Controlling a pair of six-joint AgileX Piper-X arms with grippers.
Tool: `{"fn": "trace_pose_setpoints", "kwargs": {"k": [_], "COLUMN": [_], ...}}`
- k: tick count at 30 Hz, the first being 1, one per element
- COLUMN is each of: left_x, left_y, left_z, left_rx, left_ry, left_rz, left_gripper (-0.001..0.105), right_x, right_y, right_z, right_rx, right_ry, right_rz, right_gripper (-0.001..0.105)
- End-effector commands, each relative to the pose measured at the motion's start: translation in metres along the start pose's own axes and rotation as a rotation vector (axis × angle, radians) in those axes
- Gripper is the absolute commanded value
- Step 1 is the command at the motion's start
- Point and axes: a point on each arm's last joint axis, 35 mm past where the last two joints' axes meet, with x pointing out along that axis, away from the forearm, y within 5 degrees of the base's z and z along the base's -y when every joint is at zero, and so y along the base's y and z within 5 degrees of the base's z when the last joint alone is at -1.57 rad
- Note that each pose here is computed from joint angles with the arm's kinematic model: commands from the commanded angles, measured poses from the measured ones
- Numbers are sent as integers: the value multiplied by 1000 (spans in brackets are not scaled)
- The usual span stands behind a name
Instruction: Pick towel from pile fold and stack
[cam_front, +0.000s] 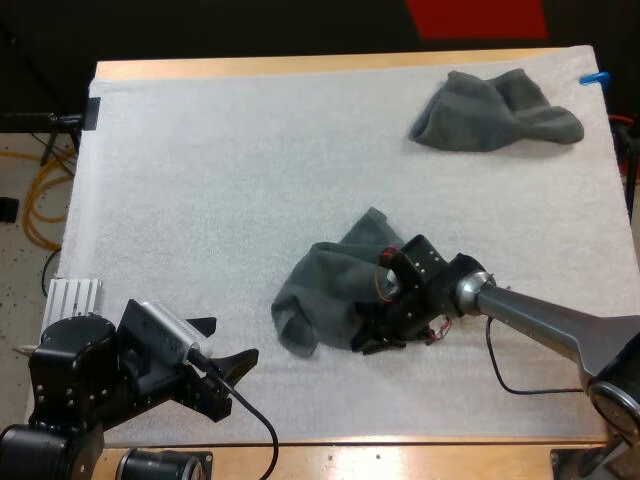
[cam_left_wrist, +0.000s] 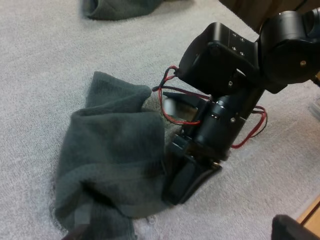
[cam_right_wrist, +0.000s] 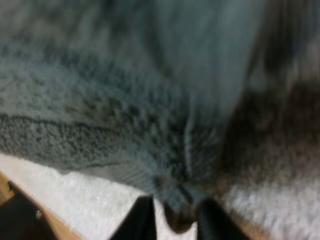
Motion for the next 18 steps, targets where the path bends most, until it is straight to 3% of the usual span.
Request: {"fn": "trace_pose_setpoints", "kwargs": {"k": [1,4,11,18], "left_x": [-1,-1,-1,-1], "left_y": [-2,-2,-2,-2], "left_z": [1,1,1,1], "left_rx": [-5,-5,-5,1], "left_ry": [-1,-1,-1,-2], "left_rz": [-10,-10,-10,-10], "left_gripper": [67,67,67,67], "right_x": [4,4,-3,-55], "right_y": [-5,-6,-4,12], "right_z": [4,4,-3,-37], "right_rx": [-12,-16,-92,-305], "right_ry": [-52,-65,-38,32], "right_rz": [-74,-99,-151,-460], "right_gripper": [11,0,0,0]}}
